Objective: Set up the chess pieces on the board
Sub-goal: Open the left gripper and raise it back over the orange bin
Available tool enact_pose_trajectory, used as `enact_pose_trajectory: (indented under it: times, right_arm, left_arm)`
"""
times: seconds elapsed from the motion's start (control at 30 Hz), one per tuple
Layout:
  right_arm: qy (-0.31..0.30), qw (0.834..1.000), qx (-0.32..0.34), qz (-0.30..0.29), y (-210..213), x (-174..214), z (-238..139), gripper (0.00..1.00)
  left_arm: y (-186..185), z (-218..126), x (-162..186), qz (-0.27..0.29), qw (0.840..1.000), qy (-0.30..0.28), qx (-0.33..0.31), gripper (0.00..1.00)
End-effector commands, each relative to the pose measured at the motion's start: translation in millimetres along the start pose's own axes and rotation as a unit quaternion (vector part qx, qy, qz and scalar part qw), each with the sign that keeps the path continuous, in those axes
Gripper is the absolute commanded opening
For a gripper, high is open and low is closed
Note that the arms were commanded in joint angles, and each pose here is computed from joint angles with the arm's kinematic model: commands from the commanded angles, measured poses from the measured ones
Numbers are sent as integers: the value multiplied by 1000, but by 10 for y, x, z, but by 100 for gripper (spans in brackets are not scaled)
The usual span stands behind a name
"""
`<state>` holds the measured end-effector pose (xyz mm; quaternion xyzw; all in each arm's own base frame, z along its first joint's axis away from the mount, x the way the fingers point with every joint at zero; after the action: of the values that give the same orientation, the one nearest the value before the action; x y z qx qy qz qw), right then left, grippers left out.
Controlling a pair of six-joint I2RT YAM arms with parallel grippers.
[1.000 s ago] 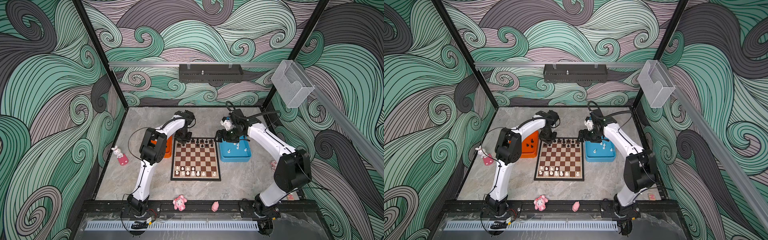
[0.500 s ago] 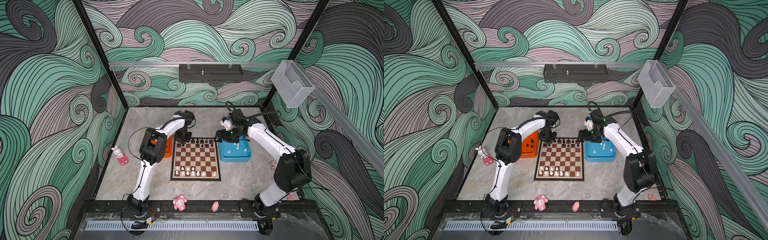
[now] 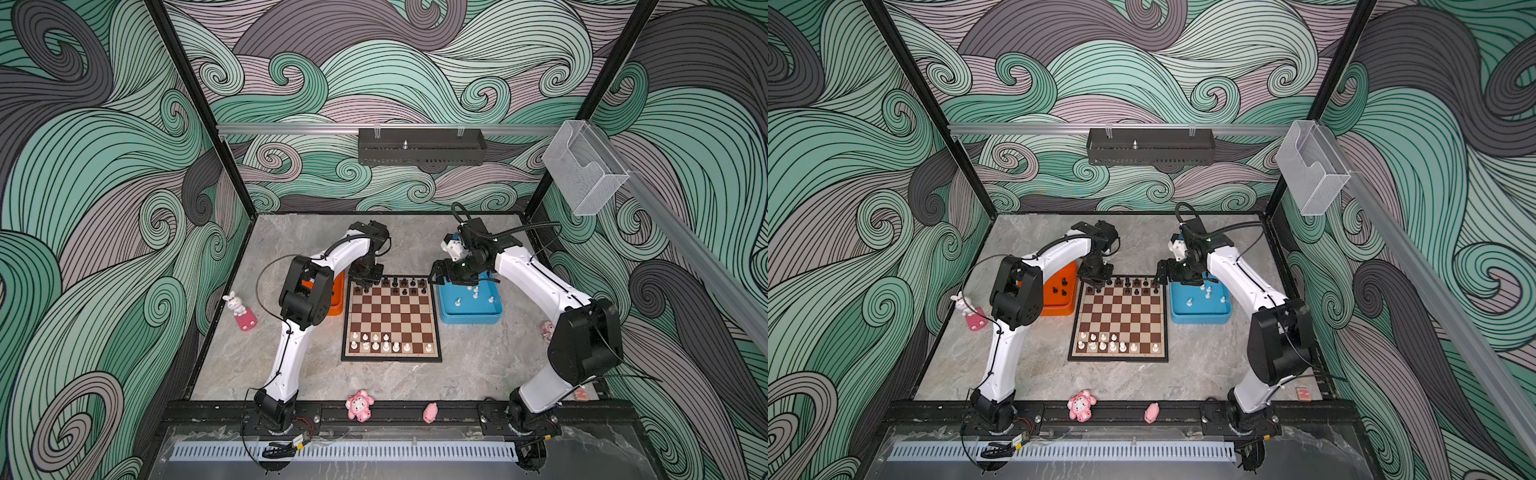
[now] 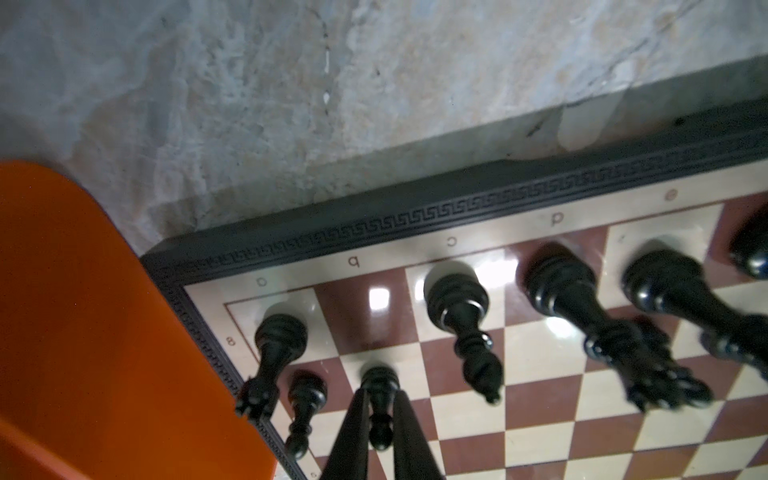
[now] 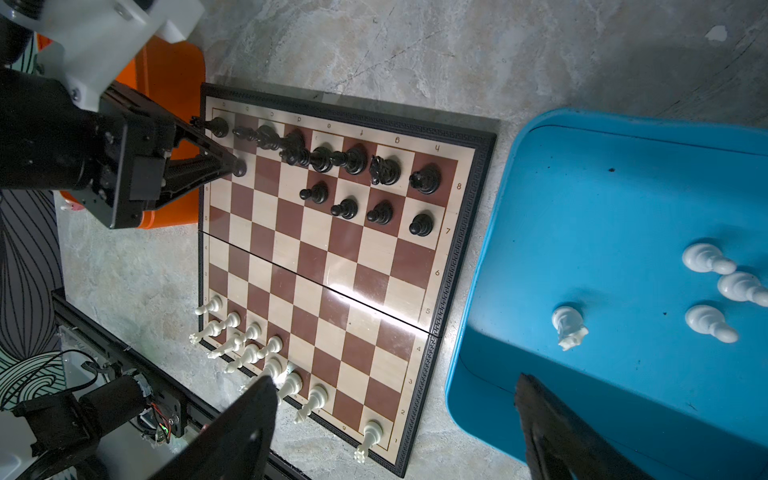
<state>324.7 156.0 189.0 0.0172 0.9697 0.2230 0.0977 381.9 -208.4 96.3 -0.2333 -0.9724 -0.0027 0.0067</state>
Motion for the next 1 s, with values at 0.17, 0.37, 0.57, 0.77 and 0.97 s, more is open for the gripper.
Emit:
enact_pose_trajectory:
  times: [0.17,0.37,0.57,0.77,0.97]
  right_arm:
    - [-1,1000,-4,-3,-10,16,-24,90]
    - [-1,1000,-3,-2,-12,16,-20,90]
    - [-2,1000,-4,-2,-11,13,-26,90]
    - [-2,1000,-3,-2,-14,17,-31,90]
    - [-4,1000,-4,-3,-7,15,-43,90]
  left_arm:
    - [-15,-6,-28,-5,1000,1,5,14]
    - [-15,0,-23,-6,1000,2,4,14]
    - [-9,9,-20,-6,1000,2,3,15]
    - [-13,-4,-19,-7,1000,0,4,21]
    - [-17,-98,-32,-8,1000,-12,6,27]
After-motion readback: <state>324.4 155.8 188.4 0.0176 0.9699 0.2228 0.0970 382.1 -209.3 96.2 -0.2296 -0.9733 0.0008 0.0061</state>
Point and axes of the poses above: each gripper's point midway between its finger pads, its own z axis out along the fingers, its own y axis along the line the jaws close on, x = y × z, the point moved 5 cm from there along -z, back along the fingers, and after that the axes turned 14 degrees about z, right-handed, at the moved point
